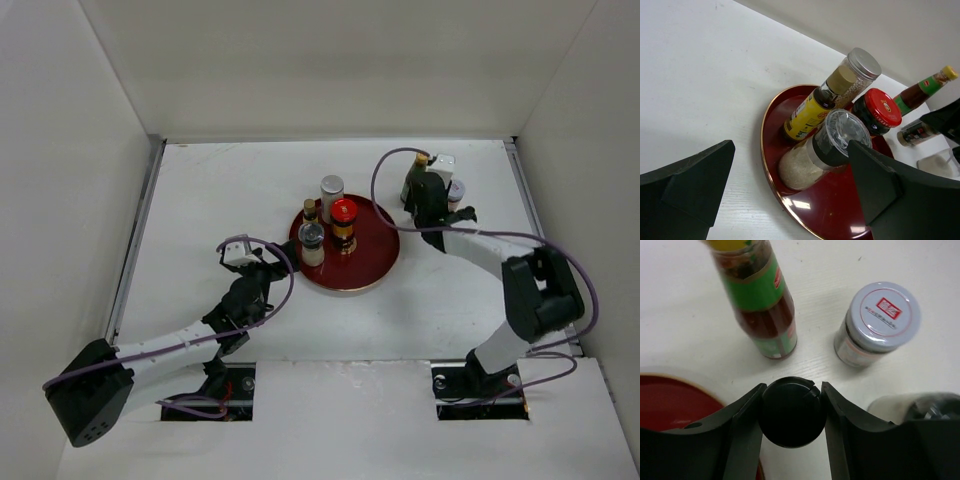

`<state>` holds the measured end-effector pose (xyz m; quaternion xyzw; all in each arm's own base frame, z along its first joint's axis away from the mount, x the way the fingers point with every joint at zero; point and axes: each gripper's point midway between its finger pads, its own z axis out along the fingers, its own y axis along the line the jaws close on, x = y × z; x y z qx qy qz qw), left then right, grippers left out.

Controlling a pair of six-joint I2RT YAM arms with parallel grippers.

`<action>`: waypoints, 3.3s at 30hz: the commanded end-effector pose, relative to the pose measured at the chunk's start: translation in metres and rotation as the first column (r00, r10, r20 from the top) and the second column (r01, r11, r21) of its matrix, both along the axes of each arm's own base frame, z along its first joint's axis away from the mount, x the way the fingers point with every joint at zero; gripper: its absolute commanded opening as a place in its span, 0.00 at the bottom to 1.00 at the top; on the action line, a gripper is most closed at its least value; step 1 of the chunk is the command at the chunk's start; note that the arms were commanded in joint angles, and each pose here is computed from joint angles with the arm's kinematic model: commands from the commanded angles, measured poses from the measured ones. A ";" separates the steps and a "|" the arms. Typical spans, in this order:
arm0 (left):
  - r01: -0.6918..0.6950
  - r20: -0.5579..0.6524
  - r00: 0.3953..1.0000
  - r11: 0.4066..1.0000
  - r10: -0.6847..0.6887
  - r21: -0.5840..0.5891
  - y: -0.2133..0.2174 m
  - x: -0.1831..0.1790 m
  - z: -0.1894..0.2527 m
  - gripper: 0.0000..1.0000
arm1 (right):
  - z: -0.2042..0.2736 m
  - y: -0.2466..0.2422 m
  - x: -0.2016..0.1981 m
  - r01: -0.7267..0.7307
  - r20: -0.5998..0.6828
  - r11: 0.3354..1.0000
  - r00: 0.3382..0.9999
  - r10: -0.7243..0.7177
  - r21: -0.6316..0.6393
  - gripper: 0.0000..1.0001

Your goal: Organize the condiment bottles

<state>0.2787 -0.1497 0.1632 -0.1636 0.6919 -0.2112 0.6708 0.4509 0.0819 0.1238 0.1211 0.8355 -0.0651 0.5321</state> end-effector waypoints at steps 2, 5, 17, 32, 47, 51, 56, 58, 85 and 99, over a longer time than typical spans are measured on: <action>0.010 0.052 0.999 0.997 -0.006 -0.071 -0.005 0.003 0.023 1.00 | 0.078 0.028 -0.027 -0.064 0.213 0.997 0.976 0.053 0.047 0.44; 0.003 0.050 0.999 0.998 0.000 -0.069 -0.004 0.004 0.022 1.00 | 0.079 0.063 -0.054 -0.157 0.215 0.985 0.967 0.138 0.075 0.44; -0.028 0.060 0.998 0.996 0.033 -0.080 0.008 0.006 0.025 1.00 | 0.046 0.212 -0.119 -0.465 0.162 0.874 0.882 0.443 0.142 0.46; -0.018 0.066 0.997 0.996 0.024 -0.087 0.007 0.004 0.028 1.00 | 0.004 0.242 -0.129 -0.500 0.069 0.860 0.866 0.496 0.102 0.69; -0.014 0.064 0.998 0.996 0.019 -0.087 0.005 0.004 0.026 1.00 | 0.137 0.092 -0.087 -0.330 0.309 0.925 0.914 0.264 0.187 0.94; -0.004 0.045 0.999 0.998 0.007 -0.070 -0.002 0.006 0.020 1.00 | 0.145 0.047 -0.029 -0.201 0.282 0.971 0.946 0.159 0.128 0.96; -0.033 0.028 0.999 0.998 0.034 -0.052 0.003 0.011 0.012 1.00 | 0.140 0.023 0.032 -0.137 0.242 0.988 0.963 0.118 0.067 1.00; -0.036 0.019 0.999 0.998 0.037 -0.042 0.003 0.014 0.008 1.00 | 0.135 0.017 0.052 -0.133 0.226 0.989 0.967 0.115 0.064 1.00; -0.081 -0.001 0.997 0.996 0.081 -0.027 0.014 0.023 -0.004 1.00 | 0.200 0.054 0.039 -0.216 0.392 0.976 0.901 0.185 0.036 0.37; -0.089 0.000 0.996 0.995 0.089 -0.040 0.018 0.022 -0.004 1.00 | 0.136 0.139 0.036 -0.384 0.311 0.920 0.886 0.343 0.082 0.38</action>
